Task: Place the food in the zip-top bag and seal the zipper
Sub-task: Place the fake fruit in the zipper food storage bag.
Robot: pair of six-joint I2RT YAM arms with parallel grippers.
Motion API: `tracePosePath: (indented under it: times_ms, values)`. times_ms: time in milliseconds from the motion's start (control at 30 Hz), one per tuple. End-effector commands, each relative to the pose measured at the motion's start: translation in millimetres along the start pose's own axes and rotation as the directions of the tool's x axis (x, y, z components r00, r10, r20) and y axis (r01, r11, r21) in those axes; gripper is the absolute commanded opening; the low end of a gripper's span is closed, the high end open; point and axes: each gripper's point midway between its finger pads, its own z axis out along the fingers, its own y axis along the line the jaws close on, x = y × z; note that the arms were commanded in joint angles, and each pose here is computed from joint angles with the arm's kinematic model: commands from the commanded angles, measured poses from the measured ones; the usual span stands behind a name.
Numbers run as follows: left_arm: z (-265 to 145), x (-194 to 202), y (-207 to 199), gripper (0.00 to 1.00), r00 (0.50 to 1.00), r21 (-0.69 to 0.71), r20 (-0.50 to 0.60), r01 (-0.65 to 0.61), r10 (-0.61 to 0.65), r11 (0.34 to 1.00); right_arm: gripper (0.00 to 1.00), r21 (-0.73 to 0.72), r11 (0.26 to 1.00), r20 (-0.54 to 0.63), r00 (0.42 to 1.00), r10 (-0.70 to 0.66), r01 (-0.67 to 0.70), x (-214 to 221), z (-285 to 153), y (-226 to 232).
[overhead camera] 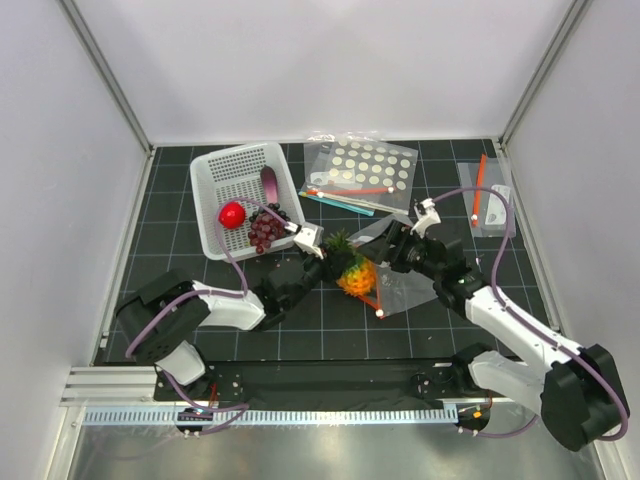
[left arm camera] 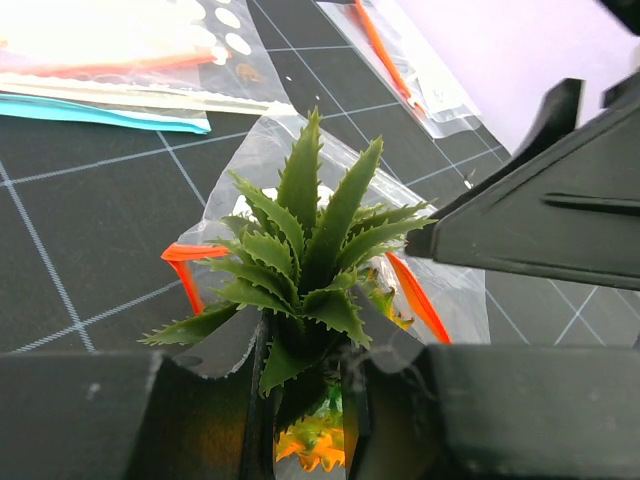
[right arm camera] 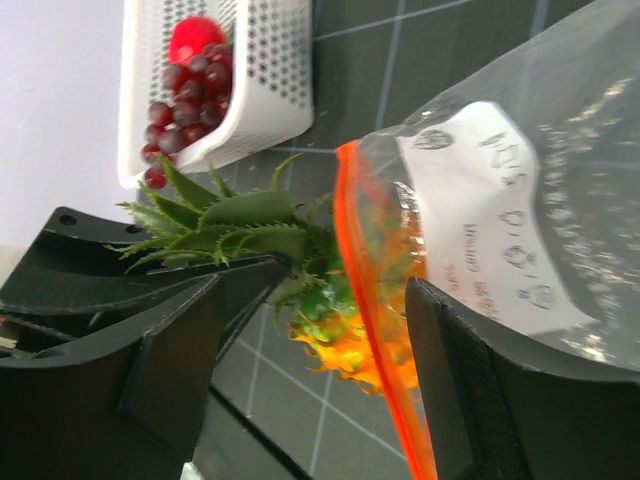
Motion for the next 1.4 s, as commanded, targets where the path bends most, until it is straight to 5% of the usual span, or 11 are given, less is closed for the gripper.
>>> tracePosePath:
  times_ms: [0,367,633,1167,1267,1300,1367]
  values:
    - [6.7,-8.0,-3.9,0.00,0.999,-0.005,0.037,0.026,-0.025,1.000,0.79,0.077,0.993,0.094,0.991,-0.101,0.094,-26.7,-15.0,0.3]
    - [7.3,-8.6,3.9,0.00,0.998,-0.046,0.047,0.035,-0.033,0.998,0.64,0.305,0.932,0.059,0.973,-0.223,0.195,-16.3,-51.1,-31.1]
    - [6.4,-10.0,8.9,0.00,0.998,-0.075,0.049,0.034,-0.030,0.997,0.65,0.448,0.788,-0.096,0.899,-0.427,0.422,42.0,-57.0,-44.7]
    - [7.5,-8.2,11.2,0.00,0.998,-0.095,0.041,0.050,-0.046,0.994,0.62,0.614,0.544,-0.233,0.790,-0.567,0.572,66.1,-38.6,-64.8]
    - [7.3,-8.5,10.3,0.00,0.996,-0.096,0.043,0.077,-0.073,0.992,0.47,0.602,0.545,-0.236,0.782,-0.577,0.584,68.1,-32.3,-62.8]
    - [6.1,-8.5,11.3,0.00,0.995,-0.102,0.045,0.091,-0.087,0.991,0.30,0.592,0.547,-0.241,0.777,-0.581,0.592,70.7,-31.2,-61.7]
    - [5.3,-9.9,8.9,0.00,0.990,-0.097,0.051,0.138,-0.133,0.986,0.13,0.562,0.562,-0.238,0.769,-0.593,0.607,73.7,-28.7,-56.6]
